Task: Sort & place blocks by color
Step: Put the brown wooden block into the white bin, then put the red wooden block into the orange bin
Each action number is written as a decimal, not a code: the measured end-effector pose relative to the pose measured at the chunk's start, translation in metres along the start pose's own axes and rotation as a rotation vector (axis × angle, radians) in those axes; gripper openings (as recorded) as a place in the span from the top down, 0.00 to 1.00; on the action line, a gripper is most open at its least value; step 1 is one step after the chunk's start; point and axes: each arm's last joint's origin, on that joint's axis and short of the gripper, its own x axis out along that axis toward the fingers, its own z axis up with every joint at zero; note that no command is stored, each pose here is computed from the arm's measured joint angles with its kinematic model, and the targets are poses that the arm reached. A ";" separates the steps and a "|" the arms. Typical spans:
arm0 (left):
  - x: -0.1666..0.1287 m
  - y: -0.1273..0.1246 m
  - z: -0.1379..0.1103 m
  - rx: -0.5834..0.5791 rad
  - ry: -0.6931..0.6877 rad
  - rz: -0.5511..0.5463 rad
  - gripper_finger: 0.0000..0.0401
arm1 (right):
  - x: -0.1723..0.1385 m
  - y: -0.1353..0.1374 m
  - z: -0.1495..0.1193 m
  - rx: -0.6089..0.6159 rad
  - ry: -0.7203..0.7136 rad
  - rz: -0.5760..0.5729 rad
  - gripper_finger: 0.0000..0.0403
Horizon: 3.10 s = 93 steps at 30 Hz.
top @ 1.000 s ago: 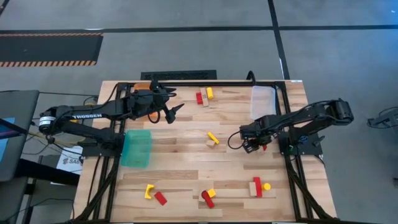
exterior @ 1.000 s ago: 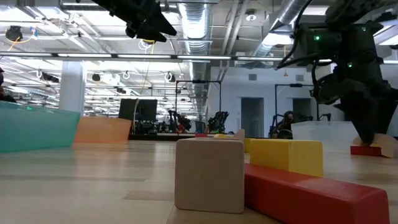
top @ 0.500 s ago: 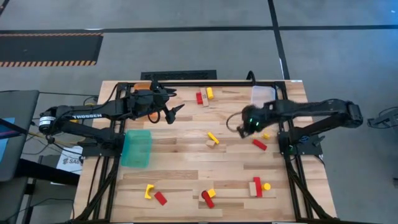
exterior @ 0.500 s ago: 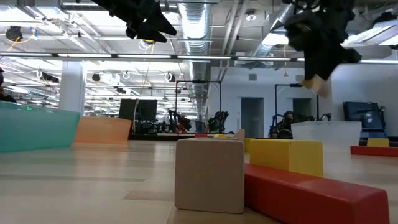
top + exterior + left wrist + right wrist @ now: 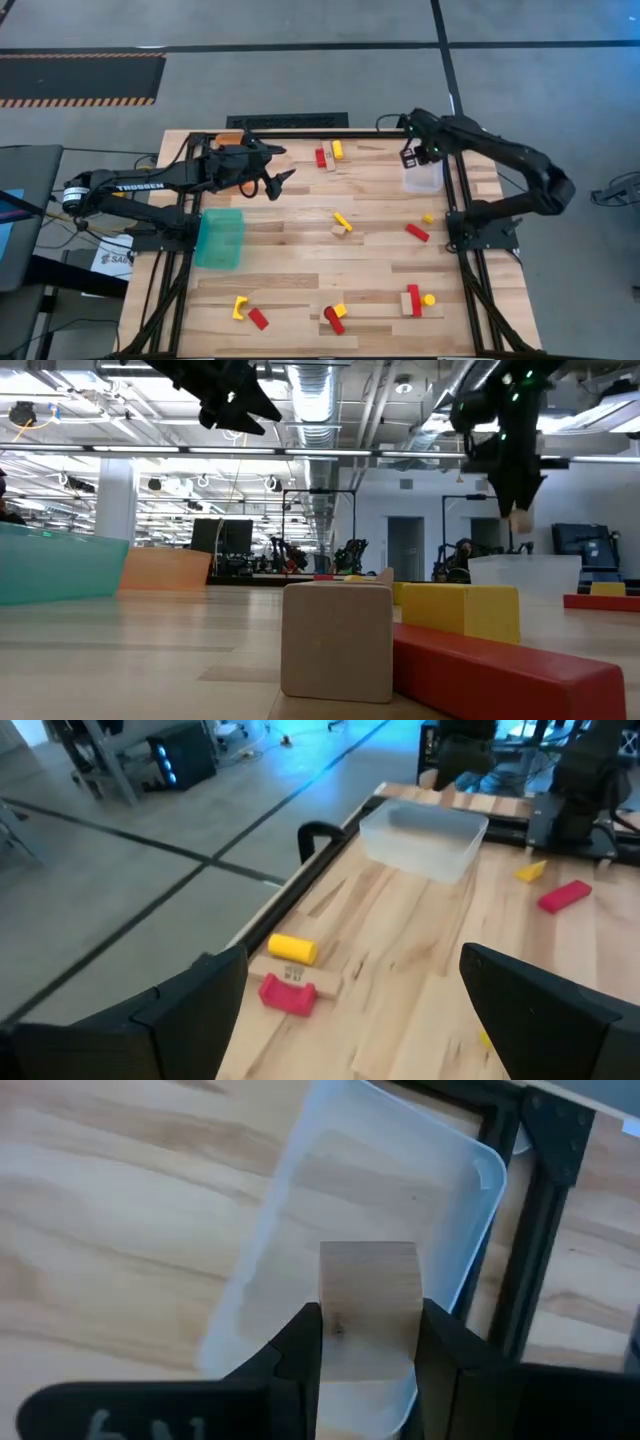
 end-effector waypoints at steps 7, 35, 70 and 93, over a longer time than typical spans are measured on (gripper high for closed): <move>-0.001 0.001 -0.011 -0.022 0.111 0.020 0.11 | 0.047 0.001 0.025 -0.059 0.120 -0.019 0.62; -0.002 0.001 -0.020 -0.077 0.208 -0.014 0.11 | 0.012 0.005 0.017 -0.130 0.058 0.077 0.25; 0.000 -0.001 -0.008 -0.068 0.084 -0.089 0.11 | 0.022 0.055 -0.189 -0.494 0.164 0.208 0.25; 0.000 -0.004 -0.009 -0.142 0.115 -0.171 0.11 | 0.047 0.097 -0.178 -0.653 0.275 0.282 0.80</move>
